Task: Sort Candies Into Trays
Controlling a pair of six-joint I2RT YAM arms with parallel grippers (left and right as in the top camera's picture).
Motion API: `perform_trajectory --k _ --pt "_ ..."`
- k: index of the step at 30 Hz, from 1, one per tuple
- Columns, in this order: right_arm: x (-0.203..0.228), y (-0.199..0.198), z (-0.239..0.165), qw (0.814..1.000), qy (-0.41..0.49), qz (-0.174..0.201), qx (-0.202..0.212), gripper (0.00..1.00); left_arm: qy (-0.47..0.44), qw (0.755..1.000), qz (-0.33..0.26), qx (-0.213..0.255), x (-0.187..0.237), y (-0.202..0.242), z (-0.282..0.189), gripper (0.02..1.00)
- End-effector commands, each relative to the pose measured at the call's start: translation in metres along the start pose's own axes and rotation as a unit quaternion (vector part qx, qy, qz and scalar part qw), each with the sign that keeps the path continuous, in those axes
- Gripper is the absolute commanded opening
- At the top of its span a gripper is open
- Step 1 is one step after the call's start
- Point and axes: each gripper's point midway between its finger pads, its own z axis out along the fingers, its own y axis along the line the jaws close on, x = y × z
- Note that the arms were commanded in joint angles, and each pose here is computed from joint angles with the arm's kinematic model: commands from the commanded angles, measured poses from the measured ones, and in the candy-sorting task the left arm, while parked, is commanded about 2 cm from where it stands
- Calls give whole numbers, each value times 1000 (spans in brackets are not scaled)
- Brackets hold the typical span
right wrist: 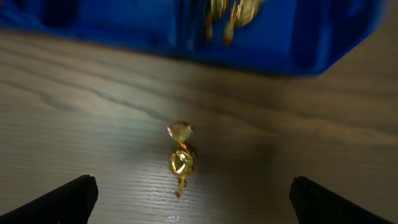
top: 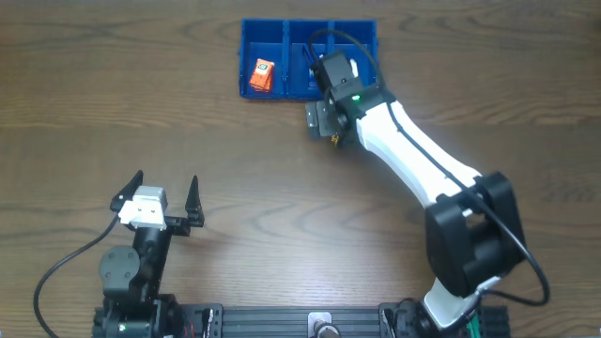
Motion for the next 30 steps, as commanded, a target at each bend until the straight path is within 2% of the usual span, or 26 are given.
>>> perform_trajectory --k 1,8,15,24,27,30 --pt "17 3 30 999 32 3 6 1000 23 1000 -1 11 16 -3 1 998" --pt "31 9 57 998 59 11 2 991 23 1000 -1 11 16 -3 1 998" --pt "34 10 60 998 64 11 0 873 23 1000 -1 11 16 -3 1 998" --pt "41 10 70 997 78 21 6 796 23 1000 -1 11 16 -3 1 996" --pt "42 11 72 997 78 23 4 737 23 1000 -1 11 16 -3 1 998" --pt "41 13 72 996 78 32 -1 634 23 1000 -1 11 16 -3 1 998"
